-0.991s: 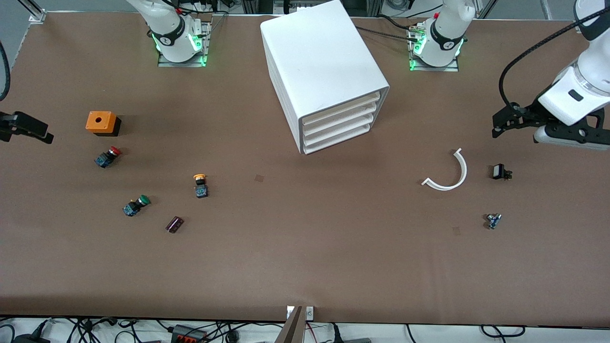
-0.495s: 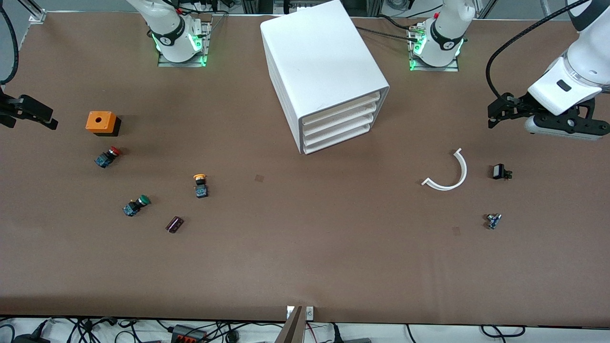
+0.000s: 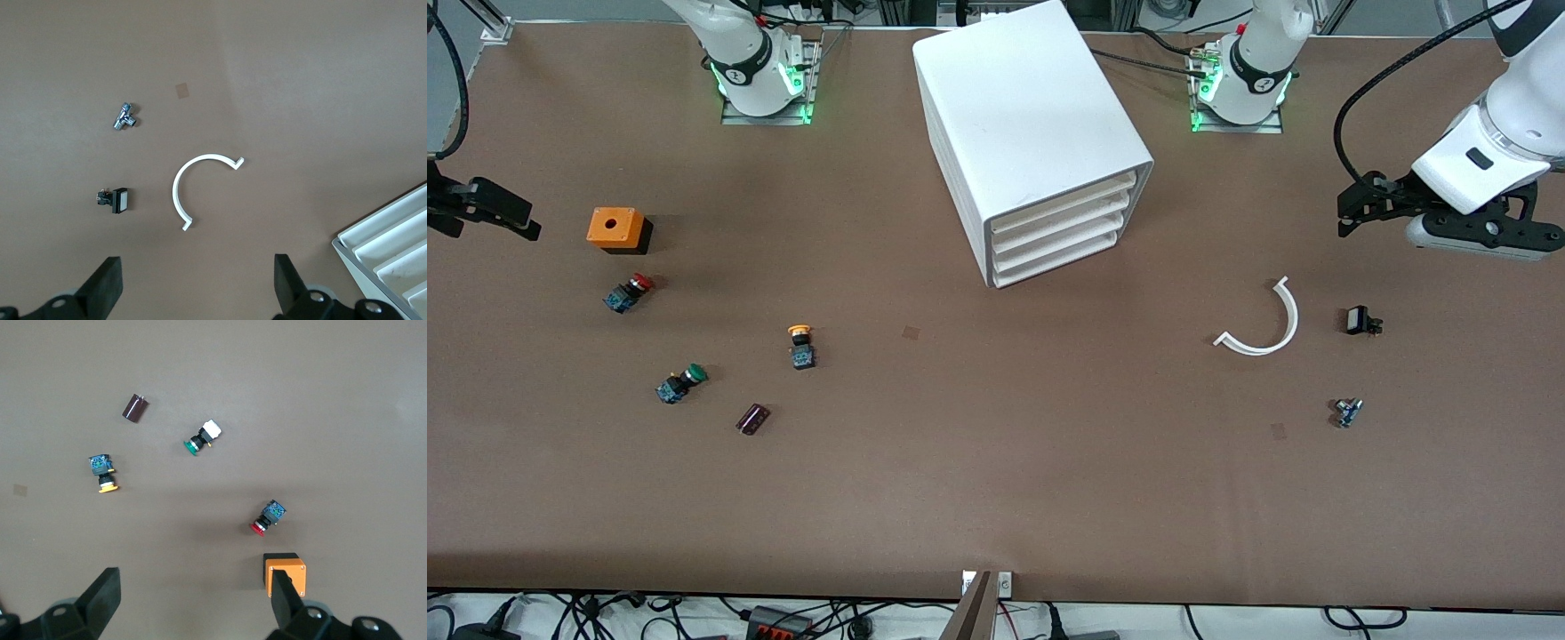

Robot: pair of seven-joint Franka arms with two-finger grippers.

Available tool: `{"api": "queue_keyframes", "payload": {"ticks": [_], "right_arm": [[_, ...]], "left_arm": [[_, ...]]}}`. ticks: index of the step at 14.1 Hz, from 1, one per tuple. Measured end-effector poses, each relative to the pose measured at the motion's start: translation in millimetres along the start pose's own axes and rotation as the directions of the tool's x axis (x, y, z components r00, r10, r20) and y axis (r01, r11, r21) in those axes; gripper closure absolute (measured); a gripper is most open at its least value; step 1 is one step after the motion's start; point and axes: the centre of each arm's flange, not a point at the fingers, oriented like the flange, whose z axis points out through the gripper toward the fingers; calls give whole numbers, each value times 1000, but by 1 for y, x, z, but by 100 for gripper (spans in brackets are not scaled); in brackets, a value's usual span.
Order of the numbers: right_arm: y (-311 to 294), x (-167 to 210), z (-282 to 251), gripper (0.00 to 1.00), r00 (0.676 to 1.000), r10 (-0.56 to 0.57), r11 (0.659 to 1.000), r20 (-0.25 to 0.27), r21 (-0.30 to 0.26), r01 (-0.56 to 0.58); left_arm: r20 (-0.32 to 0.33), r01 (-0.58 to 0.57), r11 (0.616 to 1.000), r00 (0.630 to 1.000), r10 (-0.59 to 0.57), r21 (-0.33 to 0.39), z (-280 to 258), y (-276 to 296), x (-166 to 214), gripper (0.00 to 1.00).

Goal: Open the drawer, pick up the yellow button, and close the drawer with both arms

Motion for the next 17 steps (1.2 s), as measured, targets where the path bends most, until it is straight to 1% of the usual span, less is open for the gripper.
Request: {"api": "queue_keyframes", "payload": {"ticks": [17], "right_arm": [[-1, -1, 4, 0, 1000, -2, 1000, 13, 1, 2]], "left_arm": [[0, 0, 1000, 1000, 0, 0, 0, 0, 0, 0]]}}
